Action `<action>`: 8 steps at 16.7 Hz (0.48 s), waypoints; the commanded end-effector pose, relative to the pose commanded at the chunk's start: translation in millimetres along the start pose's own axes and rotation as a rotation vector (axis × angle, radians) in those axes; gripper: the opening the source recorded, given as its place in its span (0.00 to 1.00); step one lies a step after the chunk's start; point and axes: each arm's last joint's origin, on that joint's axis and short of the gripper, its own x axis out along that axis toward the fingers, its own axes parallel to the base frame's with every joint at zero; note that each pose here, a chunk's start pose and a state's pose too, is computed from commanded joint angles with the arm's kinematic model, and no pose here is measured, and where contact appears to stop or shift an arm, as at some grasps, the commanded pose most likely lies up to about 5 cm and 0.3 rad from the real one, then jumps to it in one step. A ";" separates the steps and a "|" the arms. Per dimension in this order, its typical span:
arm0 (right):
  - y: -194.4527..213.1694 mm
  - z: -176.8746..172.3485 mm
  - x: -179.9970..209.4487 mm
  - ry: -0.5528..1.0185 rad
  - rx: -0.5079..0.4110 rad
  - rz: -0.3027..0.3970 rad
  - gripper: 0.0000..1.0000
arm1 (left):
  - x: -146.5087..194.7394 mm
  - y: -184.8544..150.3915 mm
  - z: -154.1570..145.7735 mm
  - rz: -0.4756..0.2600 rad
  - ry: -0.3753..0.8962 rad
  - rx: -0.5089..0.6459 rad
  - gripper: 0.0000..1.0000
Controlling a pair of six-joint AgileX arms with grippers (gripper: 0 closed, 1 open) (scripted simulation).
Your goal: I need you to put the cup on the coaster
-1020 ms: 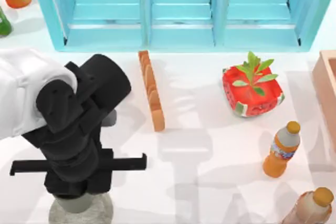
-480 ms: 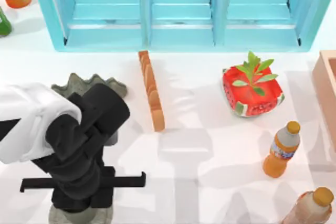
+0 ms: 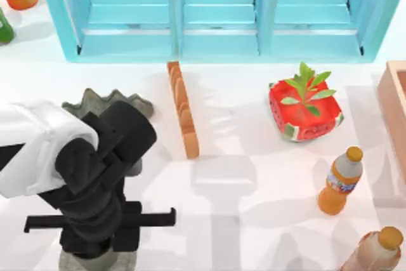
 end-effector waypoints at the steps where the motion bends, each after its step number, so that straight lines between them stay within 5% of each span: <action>1: 0.0 0.0 0.0 0.000 0.000 0.000 1.00 | 0.0 0.0 0.0 0.000 0.000 0.000 0.53; 8: 0.0 0.0 0.0 0.000 0.000 0.000 1.00 | 0.0 0.0 0.0 0.000 0.000 0.000 1.00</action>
